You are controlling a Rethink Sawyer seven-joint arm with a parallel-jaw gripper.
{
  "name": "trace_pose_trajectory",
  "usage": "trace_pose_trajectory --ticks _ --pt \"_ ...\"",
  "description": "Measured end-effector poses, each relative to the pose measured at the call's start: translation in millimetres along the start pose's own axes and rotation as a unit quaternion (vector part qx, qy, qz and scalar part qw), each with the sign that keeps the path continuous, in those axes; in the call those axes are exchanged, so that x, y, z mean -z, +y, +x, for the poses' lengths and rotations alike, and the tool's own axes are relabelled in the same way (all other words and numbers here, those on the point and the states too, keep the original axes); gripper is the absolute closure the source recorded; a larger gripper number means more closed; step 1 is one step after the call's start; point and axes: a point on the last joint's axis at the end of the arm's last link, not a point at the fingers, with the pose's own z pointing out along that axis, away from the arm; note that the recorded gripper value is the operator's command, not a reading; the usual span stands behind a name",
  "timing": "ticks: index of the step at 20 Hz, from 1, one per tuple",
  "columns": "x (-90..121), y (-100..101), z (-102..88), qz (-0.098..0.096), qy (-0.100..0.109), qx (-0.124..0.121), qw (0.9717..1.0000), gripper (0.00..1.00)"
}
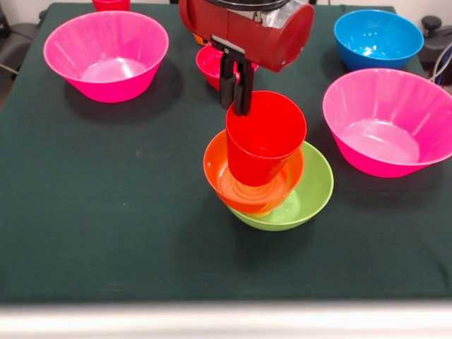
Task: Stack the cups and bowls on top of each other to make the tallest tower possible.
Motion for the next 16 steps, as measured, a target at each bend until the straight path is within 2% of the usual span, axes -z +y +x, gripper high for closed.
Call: trace_pose_trajectory --ticks 16 --pt "-12.6 -5.7 7.7 0.009 0.012 0.000 0.9999 1.00"
